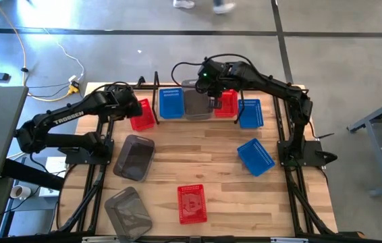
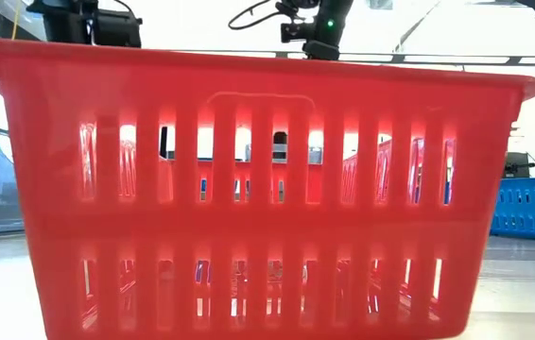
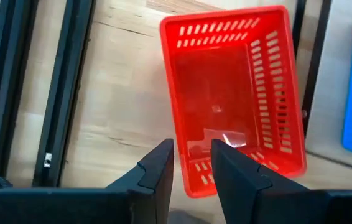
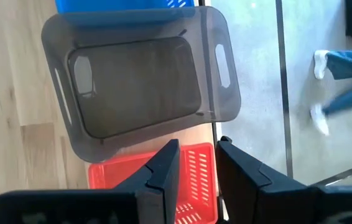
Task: Stack baskets on shelf by color
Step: Stack the top red bin on the red bin on the shelf
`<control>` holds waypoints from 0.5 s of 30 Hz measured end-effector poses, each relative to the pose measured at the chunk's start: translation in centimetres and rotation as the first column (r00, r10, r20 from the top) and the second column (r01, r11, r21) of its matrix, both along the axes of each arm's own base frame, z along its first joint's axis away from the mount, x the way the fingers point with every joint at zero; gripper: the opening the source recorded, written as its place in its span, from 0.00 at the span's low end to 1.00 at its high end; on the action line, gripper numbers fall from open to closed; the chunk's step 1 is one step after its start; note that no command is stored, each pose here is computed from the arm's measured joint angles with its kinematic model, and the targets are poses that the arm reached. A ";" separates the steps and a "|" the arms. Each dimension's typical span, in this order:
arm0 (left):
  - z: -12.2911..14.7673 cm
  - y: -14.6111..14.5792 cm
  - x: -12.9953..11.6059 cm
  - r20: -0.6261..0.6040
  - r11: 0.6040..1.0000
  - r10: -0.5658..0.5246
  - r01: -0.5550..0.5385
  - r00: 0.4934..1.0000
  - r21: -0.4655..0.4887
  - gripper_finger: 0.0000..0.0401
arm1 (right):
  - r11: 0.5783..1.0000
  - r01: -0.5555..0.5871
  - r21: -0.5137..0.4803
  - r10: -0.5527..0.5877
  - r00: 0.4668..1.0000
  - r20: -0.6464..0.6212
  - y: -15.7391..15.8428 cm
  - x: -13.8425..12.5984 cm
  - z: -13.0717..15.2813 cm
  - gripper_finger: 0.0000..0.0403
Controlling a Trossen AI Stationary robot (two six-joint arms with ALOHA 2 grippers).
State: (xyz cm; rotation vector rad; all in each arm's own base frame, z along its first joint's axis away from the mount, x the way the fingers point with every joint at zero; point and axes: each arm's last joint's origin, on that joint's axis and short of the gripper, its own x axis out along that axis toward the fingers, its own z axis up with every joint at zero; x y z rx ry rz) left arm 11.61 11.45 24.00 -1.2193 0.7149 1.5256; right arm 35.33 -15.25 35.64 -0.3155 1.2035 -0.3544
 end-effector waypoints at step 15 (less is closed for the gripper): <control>-3.2 1.4 0.6 0.000 0.995 0.094 -0.094 0.996 -0.043 0.24 | 1.000 -0.009 0.002 0.009 1.000 -0.012 -0.2 -0.1 0.0 0.23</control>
